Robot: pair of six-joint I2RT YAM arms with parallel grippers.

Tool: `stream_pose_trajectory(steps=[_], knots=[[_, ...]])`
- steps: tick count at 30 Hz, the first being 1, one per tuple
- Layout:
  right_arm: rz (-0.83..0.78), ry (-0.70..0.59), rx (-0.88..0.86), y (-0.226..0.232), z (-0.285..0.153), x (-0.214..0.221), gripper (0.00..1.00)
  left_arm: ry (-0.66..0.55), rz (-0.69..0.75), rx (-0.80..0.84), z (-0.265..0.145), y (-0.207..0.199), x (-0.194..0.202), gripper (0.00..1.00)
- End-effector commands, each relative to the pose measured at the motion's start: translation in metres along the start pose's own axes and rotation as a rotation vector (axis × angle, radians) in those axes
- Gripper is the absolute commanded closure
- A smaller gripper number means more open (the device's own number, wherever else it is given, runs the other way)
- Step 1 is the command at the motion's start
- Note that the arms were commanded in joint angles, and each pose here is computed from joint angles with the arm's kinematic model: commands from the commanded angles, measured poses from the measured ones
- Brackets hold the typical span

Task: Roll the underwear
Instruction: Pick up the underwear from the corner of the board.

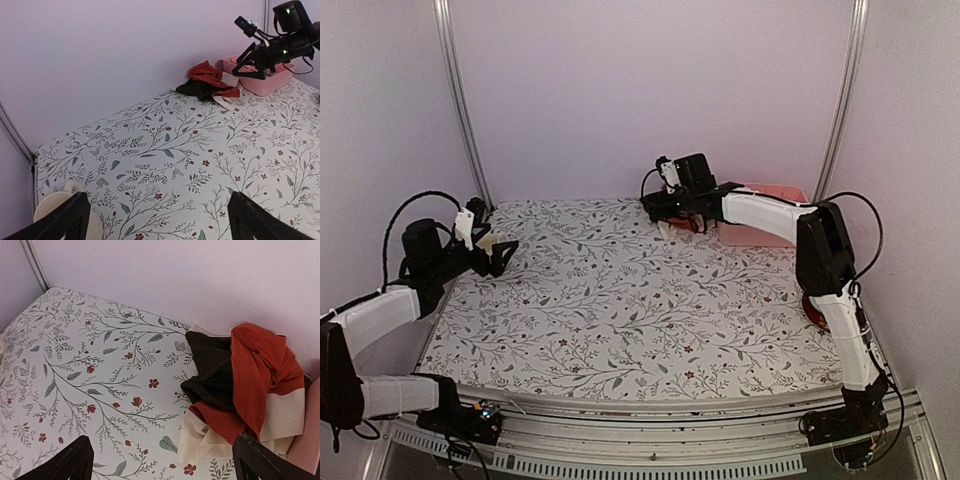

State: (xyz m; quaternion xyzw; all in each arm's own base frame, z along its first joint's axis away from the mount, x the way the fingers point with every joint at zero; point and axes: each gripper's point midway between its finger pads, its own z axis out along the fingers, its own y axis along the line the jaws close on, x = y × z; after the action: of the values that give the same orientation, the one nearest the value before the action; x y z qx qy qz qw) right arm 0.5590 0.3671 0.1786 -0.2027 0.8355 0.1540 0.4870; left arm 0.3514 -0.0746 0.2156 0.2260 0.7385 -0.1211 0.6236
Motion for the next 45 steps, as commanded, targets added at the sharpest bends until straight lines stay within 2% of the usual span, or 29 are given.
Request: stream_pose_trajectory(steps=[1,10,17,23,26,30,31,34,35,39,45], knots=[[-0.161,0.094,0.173,-0.029,0.052,0.051,0.01,-0.040,0.023,0.041,0.000,-0.010,-0.003,0.01],[-0.307,0.140,0.299,-0.067,0.086,0.090,0.00,-0.053,0.037,0.070,-0.002,-0.016,-0.002,0.02],[-0.400,0.172,0.360,-0.085,0.087,0.104,0.01,-0.045,0.043,0.064,-0.002,-0.016,0.003,0.01],[-0.425,0.133,0.380,-0.088,0.077,0.094,0.06,-0.035,0.040,0.063,0.001,-0.015,0.006,0.02],[-0.427,0.130,0.359,-0.088,0.079,0.094,0.15,-0.030,0.038,0.064,0.002,-0.015,0.007,0.01],[-0.447,0.135,0.328,-0.084,0.086,0.094,0.39,-0.033,0.040,0.066,0.001,-0.015,0.006,0.01],[-0.450,0.134,0.319,-0.083,0.087,0.094,0.49,-0.033,0.040,0.068,0.001,-0.015,0.006,0.02],[-0.448,0.108,0.314,-0.079,0.082,0.080,0.91,-0.031,0.038,0.073,0.001,-0.016,0.007,0.01],[-0.446,0.093,0.319,-0.078,0.079,0.073,0.97,-0.031,0.037,0.076,0.002,-0.017,0.007,0.01],[-0.446,-0.017,0.382,-0.070,0.058,0.025,0.99,-0.026,0.035,0.084,0.003,-0.018,0.009,0.02],[-0.407,-0.279,0.527,-0.054,-0.001,-0.075,0.99,-0.031,0.038,0.083,0.001,-0.018,0.007,0.01]])
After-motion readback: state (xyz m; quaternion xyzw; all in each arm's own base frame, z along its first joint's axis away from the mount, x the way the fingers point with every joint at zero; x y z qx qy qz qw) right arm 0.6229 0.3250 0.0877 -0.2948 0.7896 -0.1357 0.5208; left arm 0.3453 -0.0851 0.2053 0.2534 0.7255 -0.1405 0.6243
